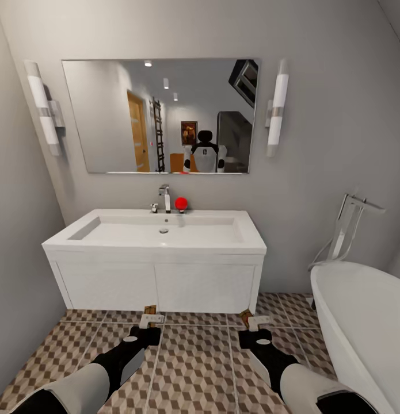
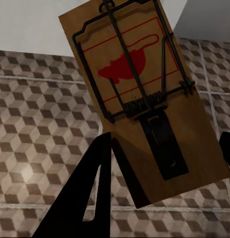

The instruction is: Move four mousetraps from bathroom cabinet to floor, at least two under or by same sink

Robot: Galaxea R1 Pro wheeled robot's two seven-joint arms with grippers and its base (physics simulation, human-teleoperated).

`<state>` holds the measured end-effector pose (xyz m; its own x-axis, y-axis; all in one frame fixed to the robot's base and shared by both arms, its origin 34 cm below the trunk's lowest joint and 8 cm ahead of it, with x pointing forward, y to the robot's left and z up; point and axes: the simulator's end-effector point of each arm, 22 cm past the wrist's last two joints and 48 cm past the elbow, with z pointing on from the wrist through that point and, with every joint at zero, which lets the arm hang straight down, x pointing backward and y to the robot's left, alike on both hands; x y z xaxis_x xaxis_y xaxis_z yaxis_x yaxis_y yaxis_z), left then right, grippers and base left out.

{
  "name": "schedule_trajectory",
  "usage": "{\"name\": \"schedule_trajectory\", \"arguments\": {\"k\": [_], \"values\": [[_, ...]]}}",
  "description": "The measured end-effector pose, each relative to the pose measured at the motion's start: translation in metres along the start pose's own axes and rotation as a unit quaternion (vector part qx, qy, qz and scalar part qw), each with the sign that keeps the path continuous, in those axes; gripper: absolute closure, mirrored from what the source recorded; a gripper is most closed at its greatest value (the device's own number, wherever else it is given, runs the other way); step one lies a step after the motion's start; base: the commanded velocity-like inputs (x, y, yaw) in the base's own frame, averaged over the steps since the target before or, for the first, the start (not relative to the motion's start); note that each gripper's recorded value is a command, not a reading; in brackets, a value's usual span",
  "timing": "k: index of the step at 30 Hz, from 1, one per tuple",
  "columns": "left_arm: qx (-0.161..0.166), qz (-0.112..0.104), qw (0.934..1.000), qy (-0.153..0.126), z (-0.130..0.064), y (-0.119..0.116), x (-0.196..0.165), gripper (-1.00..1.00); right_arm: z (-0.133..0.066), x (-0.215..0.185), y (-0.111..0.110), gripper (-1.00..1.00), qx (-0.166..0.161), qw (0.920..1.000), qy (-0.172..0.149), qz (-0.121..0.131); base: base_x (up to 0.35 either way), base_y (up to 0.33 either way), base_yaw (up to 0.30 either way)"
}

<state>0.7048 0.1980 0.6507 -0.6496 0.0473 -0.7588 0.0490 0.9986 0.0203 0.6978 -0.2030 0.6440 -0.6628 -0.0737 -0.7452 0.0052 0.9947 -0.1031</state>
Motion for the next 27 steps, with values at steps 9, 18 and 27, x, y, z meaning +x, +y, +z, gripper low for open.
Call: {"name": "schedule_trajectory", "arguments": {"k": [9,18,27], "values": [[-0.003,-0.001,1.0,0.0,0.01,0.002,0.013,1.0,0.008,0.021,0.01,1.0,-0.005,0.9999,0.016,-0.003,0.0,0.0,0.0],[-0.002,-0.002,1.0,0.001,0.019,0.001,0.027,1.0,0.018,0.034,0.013,1.0,-0.006,0.9999,0.014,-0.005,0.0,0.0,0.0],[-0.003,-0.002,1.0,0.001,0.029,0.001,0.041,1.0,0.028,0.046,0.016,1.0,-0.007,0.9999,0.011,-0.005,0.0,0.0,0.0]]}}
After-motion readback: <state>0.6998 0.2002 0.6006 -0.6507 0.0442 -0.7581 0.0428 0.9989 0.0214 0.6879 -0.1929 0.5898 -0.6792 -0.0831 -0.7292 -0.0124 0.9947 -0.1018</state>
